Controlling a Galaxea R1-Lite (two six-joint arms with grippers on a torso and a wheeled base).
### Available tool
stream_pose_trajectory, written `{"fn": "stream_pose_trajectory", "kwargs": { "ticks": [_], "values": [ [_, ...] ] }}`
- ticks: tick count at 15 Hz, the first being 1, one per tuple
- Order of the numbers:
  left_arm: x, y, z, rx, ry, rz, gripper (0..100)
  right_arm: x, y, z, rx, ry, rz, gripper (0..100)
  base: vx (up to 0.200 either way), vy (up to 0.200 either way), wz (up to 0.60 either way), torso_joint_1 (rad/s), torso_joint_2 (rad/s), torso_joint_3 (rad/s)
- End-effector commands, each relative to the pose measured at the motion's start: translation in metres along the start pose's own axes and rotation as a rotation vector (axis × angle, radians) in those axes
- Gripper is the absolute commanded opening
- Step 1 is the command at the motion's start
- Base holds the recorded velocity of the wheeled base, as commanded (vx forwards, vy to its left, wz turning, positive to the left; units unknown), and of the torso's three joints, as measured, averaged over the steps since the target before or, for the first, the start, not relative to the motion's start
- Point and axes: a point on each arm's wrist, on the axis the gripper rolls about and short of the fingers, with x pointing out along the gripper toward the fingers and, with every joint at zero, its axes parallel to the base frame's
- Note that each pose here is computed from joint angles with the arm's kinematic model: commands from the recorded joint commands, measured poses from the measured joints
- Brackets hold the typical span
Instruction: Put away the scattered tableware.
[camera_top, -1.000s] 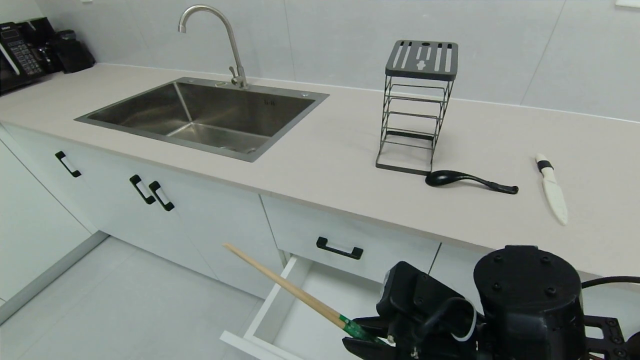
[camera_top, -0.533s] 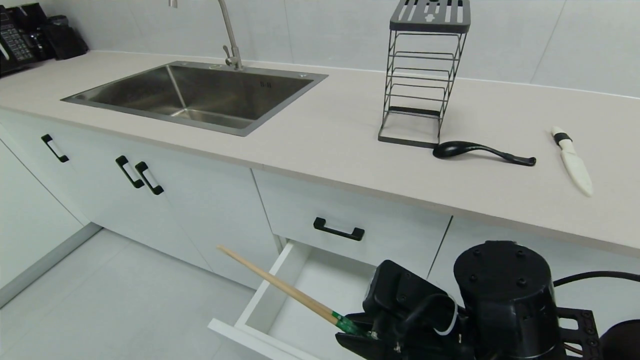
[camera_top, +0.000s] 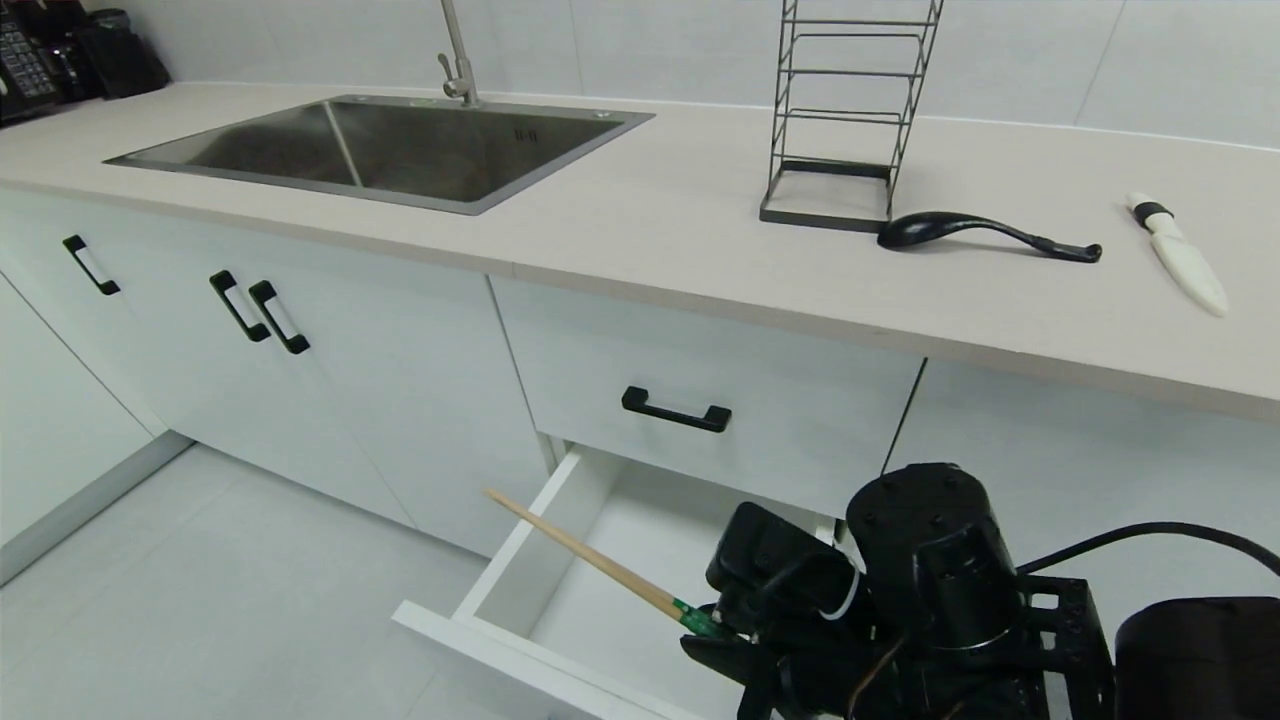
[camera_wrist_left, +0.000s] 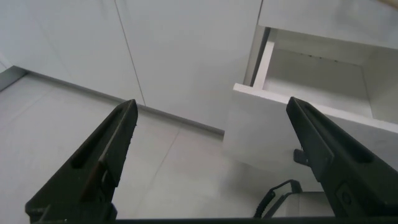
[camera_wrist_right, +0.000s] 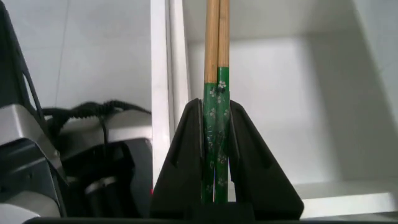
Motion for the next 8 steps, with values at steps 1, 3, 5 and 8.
{"fn": "stream_pose_trajectory", "kwargs": {
  "ticks": [1, 3, 5, 8],
  "values": [
    [0.000, 0.000, 0.000, 0.000, -0.002, 0.001, 100, 0.008, -0.004, -0.004, 0.009, 0.038, -0.004, 0, 0.000, 0.000, 0.00, -0.256, 0.31, 0.110],
    [0.000, 0.000, 0.000, 0.000, -0.002, 0.001, 100, 0.018, -0.011, -0.004, 0.025, 0.118, -0.005, 0, 0.000, 0.000, 0.00, -0.132, 0.28, 0.117],
    [0.000, 0.000, 0.000, 0.000, -0.002, 0.001, 100, 0.026, -0.016, -0.008, 0.041, 0.136, -0.025, 0, 0.000, 0.000, 0.00, -0.044, 0.26, 0.068],
    [0.000, 0.000, 0.000, 0.000, -0.002, 0.001, 100, 0.043, -0.029, 0.005, 0.058, 0.109, -0.108, 0, 0.000, 0.000, 0.00, -0.001, 0.09, 0.041]
  ]
}}
